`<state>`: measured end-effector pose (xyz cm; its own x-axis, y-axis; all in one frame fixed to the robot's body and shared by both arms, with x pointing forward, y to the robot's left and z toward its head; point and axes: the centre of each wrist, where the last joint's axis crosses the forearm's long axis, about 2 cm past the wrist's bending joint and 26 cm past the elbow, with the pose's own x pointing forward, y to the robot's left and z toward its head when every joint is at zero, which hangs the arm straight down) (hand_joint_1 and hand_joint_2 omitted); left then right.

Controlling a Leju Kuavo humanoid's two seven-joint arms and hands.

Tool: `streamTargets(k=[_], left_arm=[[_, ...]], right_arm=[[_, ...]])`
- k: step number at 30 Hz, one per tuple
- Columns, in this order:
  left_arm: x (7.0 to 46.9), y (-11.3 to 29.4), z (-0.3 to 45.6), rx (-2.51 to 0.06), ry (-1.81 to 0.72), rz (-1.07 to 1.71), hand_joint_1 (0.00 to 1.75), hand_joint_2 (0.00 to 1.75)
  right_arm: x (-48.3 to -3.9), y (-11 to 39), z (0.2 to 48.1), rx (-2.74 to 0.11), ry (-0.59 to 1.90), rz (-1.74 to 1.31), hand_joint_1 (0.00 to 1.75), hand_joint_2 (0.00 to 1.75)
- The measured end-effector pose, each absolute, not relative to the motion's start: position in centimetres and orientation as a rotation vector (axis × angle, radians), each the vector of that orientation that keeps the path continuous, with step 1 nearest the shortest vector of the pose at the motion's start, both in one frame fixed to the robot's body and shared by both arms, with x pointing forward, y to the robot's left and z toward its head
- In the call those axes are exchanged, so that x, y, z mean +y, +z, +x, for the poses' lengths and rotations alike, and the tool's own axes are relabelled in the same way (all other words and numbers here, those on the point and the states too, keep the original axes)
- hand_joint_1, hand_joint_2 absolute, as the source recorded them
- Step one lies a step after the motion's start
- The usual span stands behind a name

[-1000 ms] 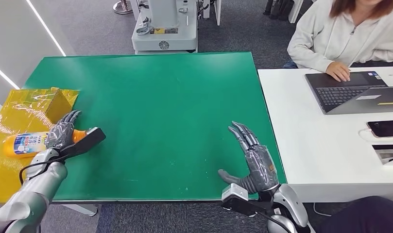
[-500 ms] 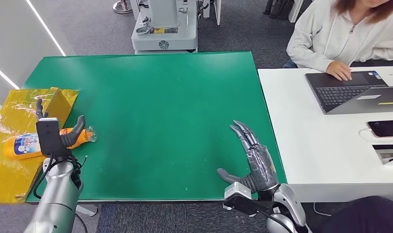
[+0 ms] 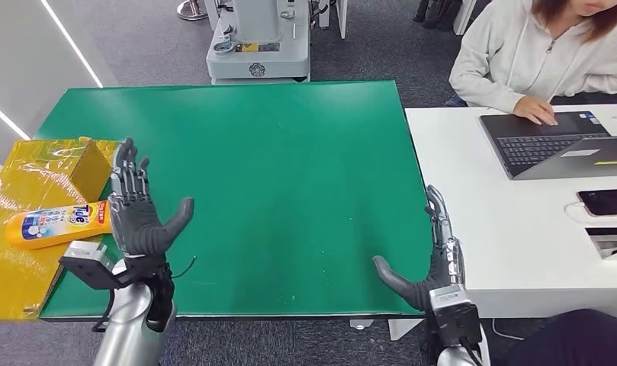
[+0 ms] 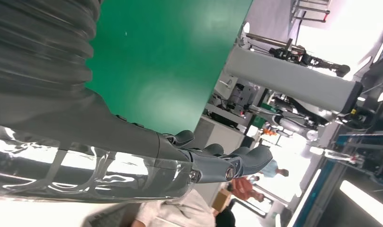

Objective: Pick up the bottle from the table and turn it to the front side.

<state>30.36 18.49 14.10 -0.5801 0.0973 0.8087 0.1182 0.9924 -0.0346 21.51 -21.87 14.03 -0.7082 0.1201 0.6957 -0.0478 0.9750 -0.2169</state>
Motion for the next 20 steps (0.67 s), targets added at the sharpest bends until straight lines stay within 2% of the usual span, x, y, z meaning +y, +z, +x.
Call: streamTargets(k=[7, 20], left_arm=[[14.0, 12.4, 26.2, -2.071, -0.028, -0.409, 0.00, 1.75], [13.5, 11.3, 24.3, -2.037, -0.078, -0.422, 0.00, 1.75]], right_arm=[[-20.1, 13.9, 19.8, -2.301, 0.219, -0.050, 0.00, 1.75], [-19.2, 13.6, 18.2, -2.279, 0.231, -0.032, 0.00, 1.75]])
